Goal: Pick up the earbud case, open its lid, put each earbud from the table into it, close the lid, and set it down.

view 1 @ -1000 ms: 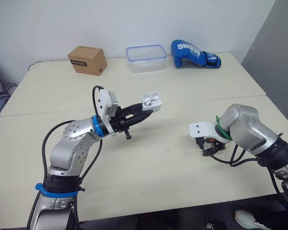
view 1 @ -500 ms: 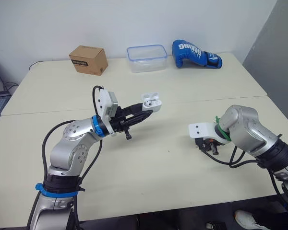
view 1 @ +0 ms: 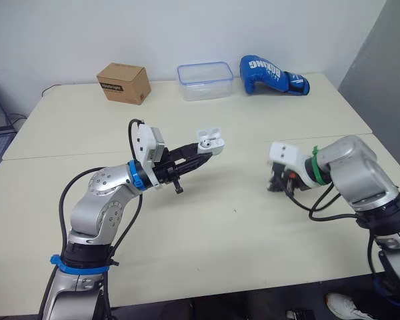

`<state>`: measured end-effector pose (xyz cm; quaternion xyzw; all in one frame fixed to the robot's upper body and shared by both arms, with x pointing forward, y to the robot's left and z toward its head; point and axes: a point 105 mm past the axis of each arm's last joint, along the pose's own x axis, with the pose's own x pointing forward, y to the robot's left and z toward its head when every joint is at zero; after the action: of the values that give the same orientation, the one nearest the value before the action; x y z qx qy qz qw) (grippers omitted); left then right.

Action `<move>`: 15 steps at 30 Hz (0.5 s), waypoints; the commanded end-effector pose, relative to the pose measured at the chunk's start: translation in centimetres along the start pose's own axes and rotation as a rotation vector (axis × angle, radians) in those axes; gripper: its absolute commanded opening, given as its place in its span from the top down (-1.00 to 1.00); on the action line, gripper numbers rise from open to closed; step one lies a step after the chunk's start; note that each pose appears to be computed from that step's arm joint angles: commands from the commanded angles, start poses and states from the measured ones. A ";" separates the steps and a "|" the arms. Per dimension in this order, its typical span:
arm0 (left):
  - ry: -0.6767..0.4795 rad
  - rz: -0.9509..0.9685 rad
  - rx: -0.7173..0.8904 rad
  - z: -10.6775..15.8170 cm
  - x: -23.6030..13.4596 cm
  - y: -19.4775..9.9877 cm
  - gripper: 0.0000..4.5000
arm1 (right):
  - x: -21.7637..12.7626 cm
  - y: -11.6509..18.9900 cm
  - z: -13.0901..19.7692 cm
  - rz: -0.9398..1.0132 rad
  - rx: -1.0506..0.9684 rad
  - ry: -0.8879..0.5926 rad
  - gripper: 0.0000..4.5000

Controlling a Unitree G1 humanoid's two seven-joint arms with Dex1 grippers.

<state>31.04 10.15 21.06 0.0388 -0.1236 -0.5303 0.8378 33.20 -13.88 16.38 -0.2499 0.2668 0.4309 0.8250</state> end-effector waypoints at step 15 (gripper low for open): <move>-0.049 0.011 0.032 1.1 0.7 1.5 0.64 | -5.1 0.6 9.3 -0.281 0.276 -0.798 0.83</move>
<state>32.61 10.46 21.20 0.0277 -0.1229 -0.5212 0.8441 33.34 -10.98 23.93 0.0170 -0.0009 0.3242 0.9458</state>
